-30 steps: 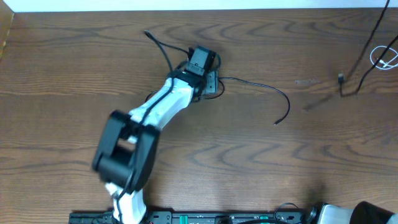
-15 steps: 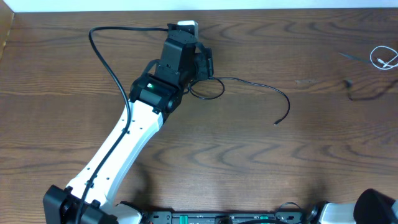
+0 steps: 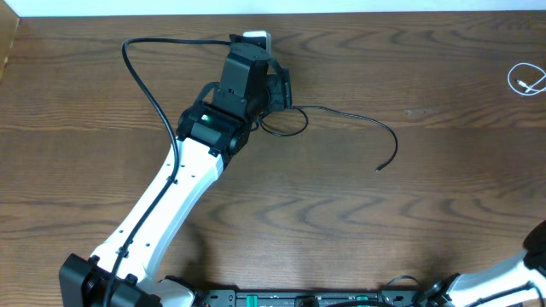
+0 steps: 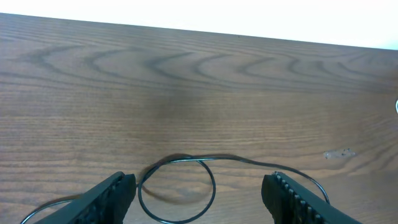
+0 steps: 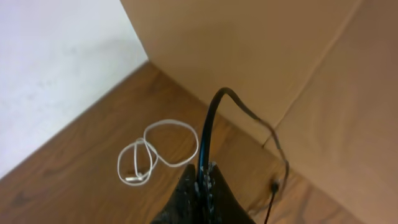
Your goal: Untangle cables
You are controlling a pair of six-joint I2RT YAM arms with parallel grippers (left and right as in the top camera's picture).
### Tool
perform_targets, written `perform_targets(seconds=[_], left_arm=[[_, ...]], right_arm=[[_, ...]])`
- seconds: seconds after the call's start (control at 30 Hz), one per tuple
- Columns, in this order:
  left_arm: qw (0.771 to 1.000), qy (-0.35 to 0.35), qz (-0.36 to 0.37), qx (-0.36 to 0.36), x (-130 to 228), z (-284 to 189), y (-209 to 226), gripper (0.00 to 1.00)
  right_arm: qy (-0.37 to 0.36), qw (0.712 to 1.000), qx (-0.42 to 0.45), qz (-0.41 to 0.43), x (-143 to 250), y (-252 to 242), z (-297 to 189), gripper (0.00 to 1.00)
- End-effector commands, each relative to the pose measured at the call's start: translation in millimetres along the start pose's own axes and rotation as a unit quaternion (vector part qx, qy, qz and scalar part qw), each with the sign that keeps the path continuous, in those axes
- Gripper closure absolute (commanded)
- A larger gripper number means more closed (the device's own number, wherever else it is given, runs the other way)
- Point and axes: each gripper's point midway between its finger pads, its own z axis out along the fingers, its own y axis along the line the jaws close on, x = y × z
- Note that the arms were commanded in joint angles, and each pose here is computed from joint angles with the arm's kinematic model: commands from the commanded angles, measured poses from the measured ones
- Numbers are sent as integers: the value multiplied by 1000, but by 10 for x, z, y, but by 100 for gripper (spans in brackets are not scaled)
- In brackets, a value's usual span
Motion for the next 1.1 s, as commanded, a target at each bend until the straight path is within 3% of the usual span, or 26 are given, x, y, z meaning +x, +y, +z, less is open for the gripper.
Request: perform_targets(seconds=[0.0,0.1,0.13,0.2,0.23,0.3,0.4,0.6,0.8,0.93,1.07], left_arm=[[1000,-4,9,1,-30,-28,-5,30],[1000,-4,10,1,-29,-29,-9,30],[1000,-4,10,1,-30,-29,-9,30],[1000,-4,10,1,-30,-29,-9,30],[1000,-4,10,1,-30,-29,-9,30],[1000,-4,10,1,-30,-29,-9,30],[1000,-4,10,1,-31,-29,-9,30],[1000,-4,10,1,-31,-29,-9,29],[999,10,5,30,-1,-28,-56,29],[995,55,-18,79,105,-47,-12,30],[994,87,-41,54,207,-56,261,30]], right_arm=[[39,998,-36,19,198,3,304,99],[76,996,-29,25,418,-77,580,94],[84,996,-27,26,474,-95,653,78],[103,994,-26,28,590,-109,763,31],[109,993,-28,29,627,-104,789,18],[117,992,-41,31,665,-60,796,7],[115,990,-70,33,640,47,743,1],[125,984,-127,31,640,350,522,1],[166,943,-285,-37,910,1235,212,1],[196,918,-330,-99,1205,1807,27,1],[219,896,-355,-153,1515,2352,-161,1]])
